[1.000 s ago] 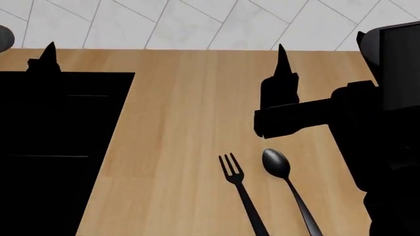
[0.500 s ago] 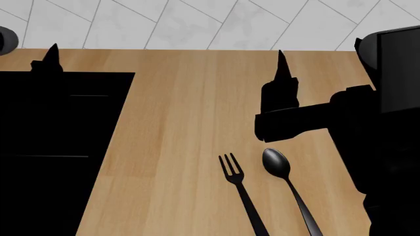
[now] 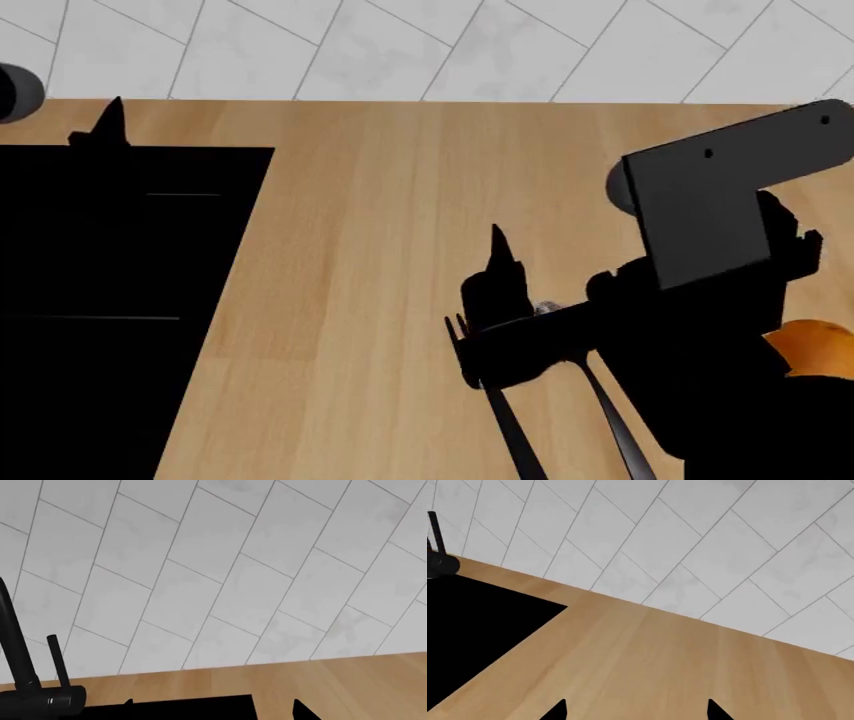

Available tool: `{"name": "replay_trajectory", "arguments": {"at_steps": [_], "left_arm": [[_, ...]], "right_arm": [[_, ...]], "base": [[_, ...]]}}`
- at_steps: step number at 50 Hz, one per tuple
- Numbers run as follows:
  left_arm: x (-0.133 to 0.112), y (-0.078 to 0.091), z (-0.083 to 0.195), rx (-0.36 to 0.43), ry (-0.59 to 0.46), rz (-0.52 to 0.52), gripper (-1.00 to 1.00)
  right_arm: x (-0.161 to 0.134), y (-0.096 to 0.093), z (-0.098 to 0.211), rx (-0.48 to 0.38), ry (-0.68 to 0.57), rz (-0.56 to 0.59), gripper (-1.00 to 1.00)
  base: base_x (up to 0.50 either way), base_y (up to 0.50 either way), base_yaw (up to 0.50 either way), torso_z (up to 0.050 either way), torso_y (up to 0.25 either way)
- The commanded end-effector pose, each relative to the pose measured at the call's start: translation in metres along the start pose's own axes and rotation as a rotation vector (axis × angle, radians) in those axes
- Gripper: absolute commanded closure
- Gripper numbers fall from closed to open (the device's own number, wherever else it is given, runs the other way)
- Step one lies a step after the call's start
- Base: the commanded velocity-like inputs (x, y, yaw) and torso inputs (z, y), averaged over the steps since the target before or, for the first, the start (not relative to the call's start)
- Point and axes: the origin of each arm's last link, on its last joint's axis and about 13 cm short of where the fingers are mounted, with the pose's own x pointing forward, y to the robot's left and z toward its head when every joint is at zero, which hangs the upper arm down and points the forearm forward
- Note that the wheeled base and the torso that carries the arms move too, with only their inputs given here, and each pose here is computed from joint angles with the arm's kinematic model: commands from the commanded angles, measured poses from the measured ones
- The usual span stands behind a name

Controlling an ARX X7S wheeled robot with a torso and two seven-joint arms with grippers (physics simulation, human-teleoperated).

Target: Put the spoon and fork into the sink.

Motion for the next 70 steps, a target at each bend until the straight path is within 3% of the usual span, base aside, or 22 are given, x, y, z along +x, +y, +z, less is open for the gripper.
{"name": "replay_trajectory", "arguments": {"at_steps": [1, 16, 37, 46, 58, 70], "left_arm": [[0.001, 0.002, -0.003, -0.02, 0.008, -0.005, -1.0], [0.002, 0.001, -0.003, -0.011, 0.01, -0.004, -1.0], [0.005, -0.001, -0.009, -0.016, 0.021, -0.009, -1.0], [0.005, -0.001, -0.011, -0.02, 0.027, -0.009, -1.0], [0.004, 0.001, -0.013, -0.03, 0.027, -0.007, -1.0], [0.004, 0.0, -0.014, -0.025, 0.032, -0.006, -1.0]], "right_arm": [[-0.003, 0.01, -0.009, 0.021, 0.092, 0.062, -1.0], [-0.011, 0.023, -0.031, 0.015, 0.189, 0.095, -1.0], [-0.018, 0.031, -0.053, 0.103, 0.295, 0.058, -1.0], [-0.013, 0.035, -0.058, 0.087, 0.33, 0.041, -1.0], [0.005, 0.043, -0.058, -0.018, 0.385, 0.046, -1.0], [0.008, 0.041, -0.074, 0.048, 0.444, 0.059, -1.0]], "base": [[0.0, 0.0, 0.0, 0.0, 0.0], [0.0, 0.0, 0.0, 0.0, 0.0], [0.0, 0.0, 0.0, 0.0, 0.0], [0.0, 0.0, 0.0, 0.0, 0.0], [0.0, 0.0, 0.0, 0.0, 0.0], [0.0, 0.0, 0.0, 0.0, 0.0]]}}
